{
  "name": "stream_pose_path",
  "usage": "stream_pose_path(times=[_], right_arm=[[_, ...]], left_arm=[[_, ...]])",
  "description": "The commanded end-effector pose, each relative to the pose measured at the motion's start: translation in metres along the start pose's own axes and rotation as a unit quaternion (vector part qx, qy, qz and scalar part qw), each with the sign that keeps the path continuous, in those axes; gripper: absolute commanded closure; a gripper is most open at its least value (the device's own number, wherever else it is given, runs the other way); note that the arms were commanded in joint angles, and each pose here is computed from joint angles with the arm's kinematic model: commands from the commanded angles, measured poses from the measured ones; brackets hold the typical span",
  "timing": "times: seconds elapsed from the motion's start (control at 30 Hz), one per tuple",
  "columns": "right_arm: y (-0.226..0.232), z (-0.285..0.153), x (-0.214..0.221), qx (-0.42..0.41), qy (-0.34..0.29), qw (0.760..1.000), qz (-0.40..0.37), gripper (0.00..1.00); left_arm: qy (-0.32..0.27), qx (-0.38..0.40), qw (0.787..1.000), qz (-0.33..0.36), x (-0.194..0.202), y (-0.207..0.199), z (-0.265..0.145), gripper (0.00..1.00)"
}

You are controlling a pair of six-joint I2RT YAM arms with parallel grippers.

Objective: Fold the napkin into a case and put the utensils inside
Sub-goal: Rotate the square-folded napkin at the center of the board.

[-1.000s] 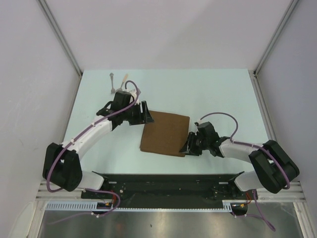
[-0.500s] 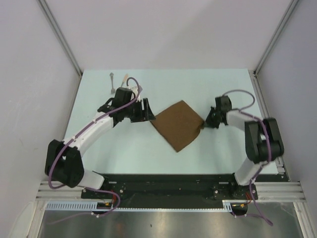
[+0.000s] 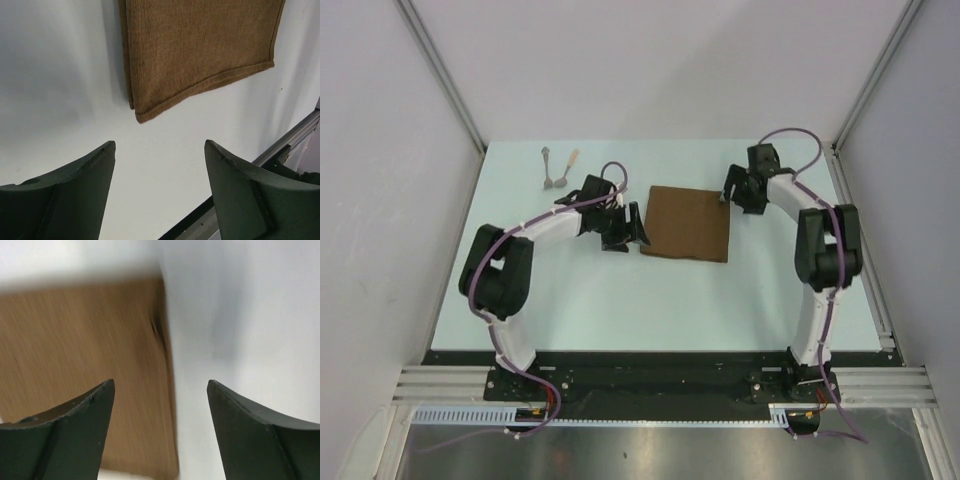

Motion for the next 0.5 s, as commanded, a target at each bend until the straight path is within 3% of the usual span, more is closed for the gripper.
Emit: stream_pose_path(times=[0.0, 0.13, 0.2, 0.47], right_arm=[[0.002, -0.061, 0.046, -0.041, 0.013, 0.998, 0.053, 0.2], [0.012, -0.072, 0.087, -0.059, 0.027, 0.996, 0.068, 0.22], [0.014, -0.074, 0.103, -0.067, 0.034, 0.995, 0.063, 0.28], [-0.011, -0.078, 0.127, -0.043, 0.038, 0.996, 0.066, 0.36]], left_arm=[[-0.017, 0.026, 1.0, 0.002, -0.035, -0.019, 0.007, 0.23], [-0.001, 0.001, 1.0, 0.001, -0.044, -0.003, 0.026, 0.25], [0.006, 0.005, 1.0, -0.005, -0.042, 0.004, 0.034, 0.27], [0.027, 0.007, 0.999, -0.022, -0.028, 0.021, 0.057, 0.41]])
Point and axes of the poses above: each gripper's point midway between its finger pads, its own z axis out along the fingers, its own y axis along the line the jaws close on, x = y × z, the point moved 3 cm from there along -z, back along the fingers, and after that the axes turned 1 degree about z, right-handed, at the moved point
